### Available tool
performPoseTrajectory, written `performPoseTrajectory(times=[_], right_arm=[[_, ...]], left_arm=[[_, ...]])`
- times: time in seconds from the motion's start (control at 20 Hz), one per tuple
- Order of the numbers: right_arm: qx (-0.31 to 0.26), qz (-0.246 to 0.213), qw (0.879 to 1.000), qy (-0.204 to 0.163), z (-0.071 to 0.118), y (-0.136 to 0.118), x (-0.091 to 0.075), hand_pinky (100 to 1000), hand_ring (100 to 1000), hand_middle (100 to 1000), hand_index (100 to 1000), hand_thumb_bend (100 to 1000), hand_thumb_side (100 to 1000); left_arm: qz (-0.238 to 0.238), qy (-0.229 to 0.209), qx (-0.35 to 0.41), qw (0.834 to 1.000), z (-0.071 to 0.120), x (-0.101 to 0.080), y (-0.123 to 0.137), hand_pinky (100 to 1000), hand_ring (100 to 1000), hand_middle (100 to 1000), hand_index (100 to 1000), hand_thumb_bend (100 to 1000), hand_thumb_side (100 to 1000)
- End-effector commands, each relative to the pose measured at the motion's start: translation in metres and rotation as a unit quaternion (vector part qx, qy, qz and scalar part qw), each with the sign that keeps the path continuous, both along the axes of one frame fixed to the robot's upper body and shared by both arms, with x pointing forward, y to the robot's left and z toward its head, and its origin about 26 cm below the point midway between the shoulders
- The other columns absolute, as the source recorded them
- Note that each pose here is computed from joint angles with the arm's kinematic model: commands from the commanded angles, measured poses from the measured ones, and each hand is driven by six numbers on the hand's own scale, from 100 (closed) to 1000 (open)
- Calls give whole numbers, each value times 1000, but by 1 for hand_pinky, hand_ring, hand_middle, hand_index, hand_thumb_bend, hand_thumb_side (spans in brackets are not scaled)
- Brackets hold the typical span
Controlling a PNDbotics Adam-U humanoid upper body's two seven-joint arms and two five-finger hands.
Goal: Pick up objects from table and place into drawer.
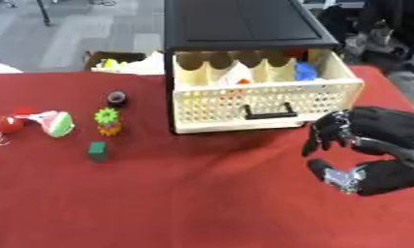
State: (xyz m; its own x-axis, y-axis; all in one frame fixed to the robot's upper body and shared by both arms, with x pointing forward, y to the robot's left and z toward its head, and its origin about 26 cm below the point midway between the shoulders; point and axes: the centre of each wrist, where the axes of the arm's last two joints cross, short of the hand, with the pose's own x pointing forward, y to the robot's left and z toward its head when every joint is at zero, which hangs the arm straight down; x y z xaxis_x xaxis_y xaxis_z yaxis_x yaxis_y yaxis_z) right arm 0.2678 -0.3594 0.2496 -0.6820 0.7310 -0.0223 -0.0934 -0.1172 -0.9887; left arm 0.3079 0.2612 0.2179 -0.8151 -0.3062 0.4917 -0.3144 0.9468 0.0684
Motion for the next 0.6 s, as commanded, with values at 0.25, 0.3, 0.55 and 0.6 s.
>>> performPoseTrajectory(times=[0.25, 0.3, 0.55, 0.6], right_arm=[[-29, -8, 1000, -3, 24, 7, 3, 373, 515, 542, 693, 100, 1000], [-30, -11, 999, -4, 26, 8, 4, 384, 518, 544, 693, 100, 1000], [-28, -26, 999, 17, 27, 15, 6, 414, 534, 583, 723, 100, 1000], [-26, -30, 999, 25, 28, 17, 7, 414, 535, 596, 734, 100, 1000]], left_arm=[[-3, -1, 7, 1000, 6, -3, -1, 481, 607, 636, 794, 100, 942], [-3, 0, 7, 1000, 6, -3, -2, 481, 606, 636, 793, 100, 943], [-7, 2, 7, 1000, 6, -2, -3, 480, 607, 636, 793, 100, 944], [-7, 2, 7, 1000, 6, -2, -3, 481, 607, 636, 793, 100, 943]])
